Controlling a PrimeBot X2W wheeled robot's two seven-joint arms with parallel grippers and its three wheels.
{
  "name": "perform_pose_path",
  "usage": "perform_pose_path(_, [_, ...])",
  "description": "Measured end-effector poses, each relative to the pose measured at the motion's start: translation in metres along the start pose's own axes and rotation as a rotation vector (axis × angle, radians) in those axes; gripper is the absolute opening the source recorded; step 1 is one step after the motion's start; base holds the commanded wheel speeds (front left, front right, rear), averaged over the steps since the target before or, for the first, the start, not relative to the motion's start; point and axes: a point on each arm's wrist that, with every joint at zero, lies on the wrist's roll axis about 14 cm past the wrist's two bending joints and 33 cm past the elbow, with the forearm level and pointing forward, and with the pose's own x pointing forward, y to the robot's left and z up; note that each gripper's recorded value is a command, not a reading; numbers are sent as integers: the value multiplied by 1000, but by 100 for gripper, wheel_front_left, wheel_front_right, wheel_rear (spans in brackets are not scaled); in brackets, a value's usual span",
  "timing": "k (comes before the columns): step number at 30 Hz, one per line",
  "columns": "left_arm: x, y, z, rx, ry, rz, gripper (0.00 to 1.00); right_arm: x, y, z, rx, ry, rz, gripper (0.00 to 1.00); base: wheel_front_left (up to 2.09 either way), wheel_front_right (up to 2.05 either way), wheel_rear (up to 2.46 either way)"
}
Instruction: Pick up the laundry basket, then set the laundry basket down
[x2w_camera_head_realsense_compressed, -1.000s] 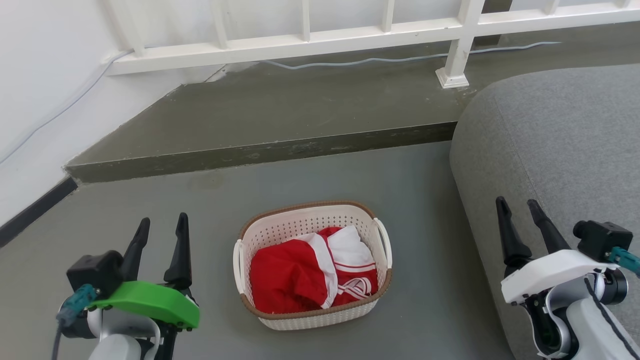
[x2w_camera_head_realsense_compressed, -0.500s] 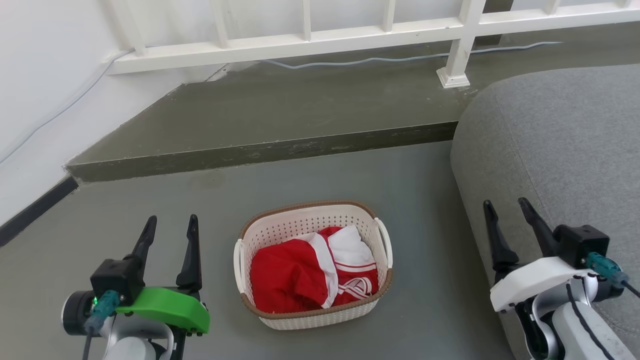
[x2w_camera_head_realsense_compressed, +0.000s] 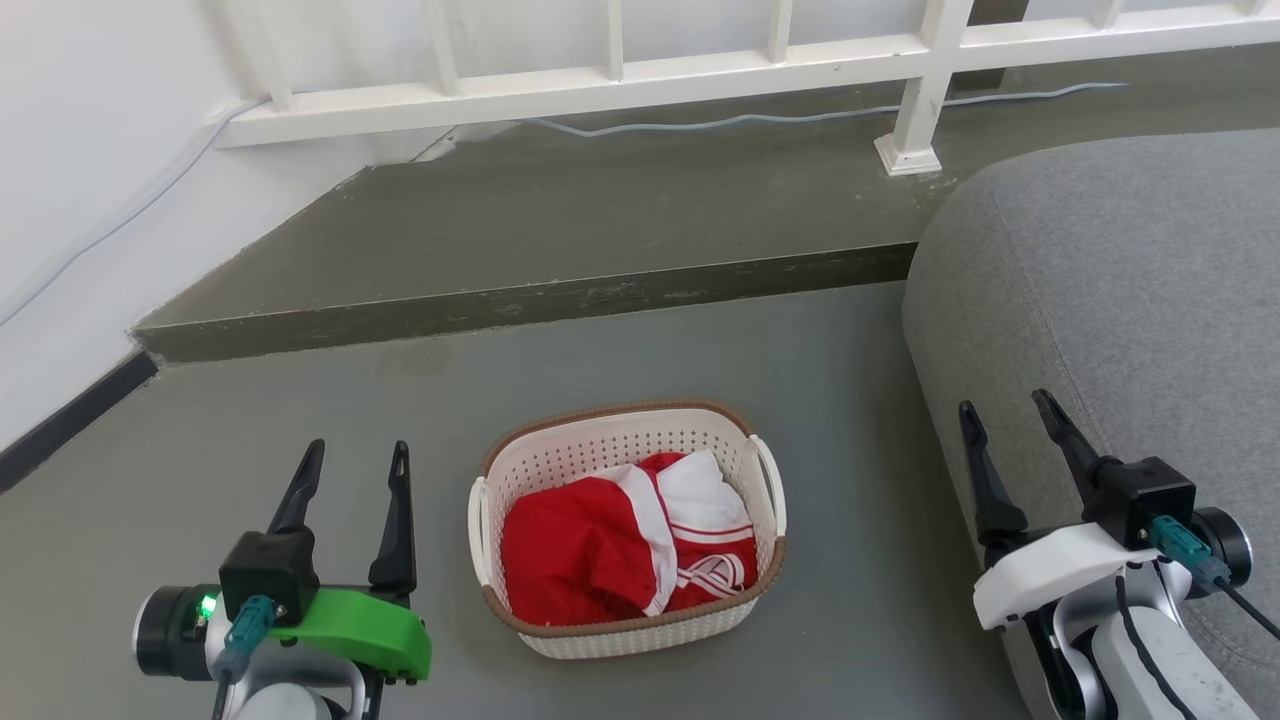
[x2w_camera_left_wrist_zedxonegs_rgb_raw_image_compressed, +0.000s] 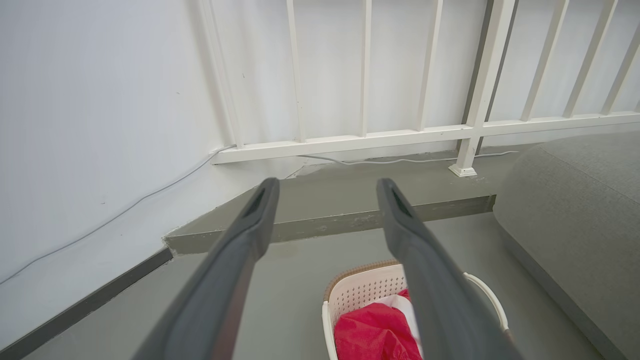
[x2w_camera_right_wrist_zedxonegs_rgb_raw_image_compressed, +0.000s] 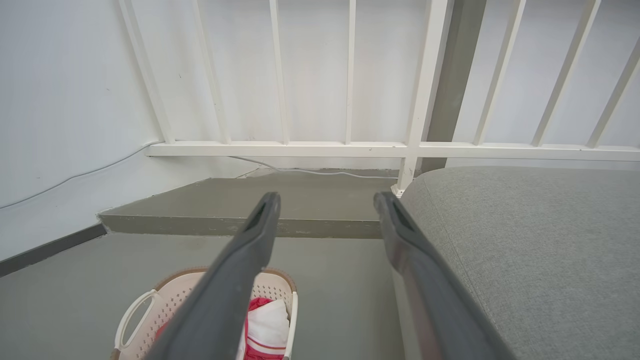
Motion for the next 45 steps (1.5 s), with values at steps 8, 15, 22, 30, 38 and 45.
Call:
perform_pose_path(8, [-1,2,-7,-3,21,10,100,0,-2,0,5,1,-11,100,0,0,0])
perform_pose_path(15, [-1,4,-10,-5,30,18,100,0,-4,-1,8,1,-20,100,0,0,0])
perform_pose_path(22, [-1,6,-14,-6,42,23,100,1,-6,-2,9,4,-28,100,0,0,0])
perform_pose_path(30, [2,8,-25,-13,75,29,100,5,-5,-11,18,28,-26,100,0,0,0])
perform_pose_path(38, [9,7,-41,-26,115,26,100,12,-5,-26,20,71,-25,100,0,0,0])
perform_pose_path(45, [22,6,-55,-38,148,14,100,24,-7,-39,21,101,-25,100,0,0,0])
